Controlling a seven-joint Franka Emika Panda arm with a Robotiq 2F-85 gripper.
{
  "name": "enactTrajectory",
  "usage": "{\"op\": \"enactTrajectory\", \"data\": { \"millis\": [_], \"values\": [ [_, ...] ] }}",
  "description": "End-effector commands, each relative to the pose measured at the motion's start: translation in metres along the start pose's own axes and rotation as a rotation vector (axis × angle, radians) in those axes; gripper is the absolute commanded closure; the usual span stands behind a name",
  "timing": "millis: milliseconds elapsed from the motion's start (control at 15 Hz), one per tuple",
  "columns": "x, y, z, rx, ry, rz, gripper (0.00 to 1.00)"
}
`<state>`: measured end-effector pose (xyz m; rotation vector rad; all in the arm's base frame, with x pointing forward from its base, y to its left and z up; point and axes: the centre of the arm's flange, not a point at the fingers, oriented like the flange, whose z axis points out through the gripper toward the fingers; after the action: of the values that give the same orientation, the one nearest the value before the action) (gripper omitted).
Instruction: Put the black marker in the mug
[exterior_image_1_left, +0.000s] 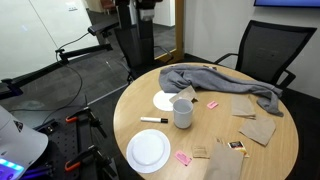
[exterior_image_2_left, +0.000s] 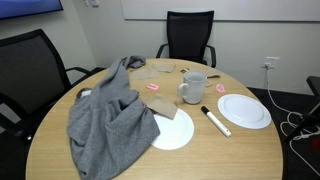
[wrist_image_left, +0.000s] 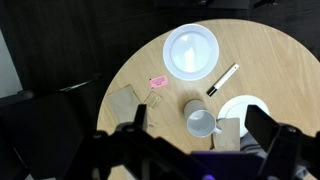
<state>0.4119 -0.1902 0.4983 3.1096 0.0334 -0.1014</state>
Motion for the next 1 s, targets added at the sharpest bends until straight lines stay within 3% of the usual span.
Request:
{"op": "enactTrajectory", "data": {
  "millis": [0,467,933],
  "values": [
    [-0.002,-0.002,0.003,0.017,0.004,0.001,0.00],
    [-0.027,-0.037,0.048,0.104,0.037,0.064,0.00],
    [-0.051,-0.090,0.097,0.208,0.097,0.243,0.00]
  ]
}}
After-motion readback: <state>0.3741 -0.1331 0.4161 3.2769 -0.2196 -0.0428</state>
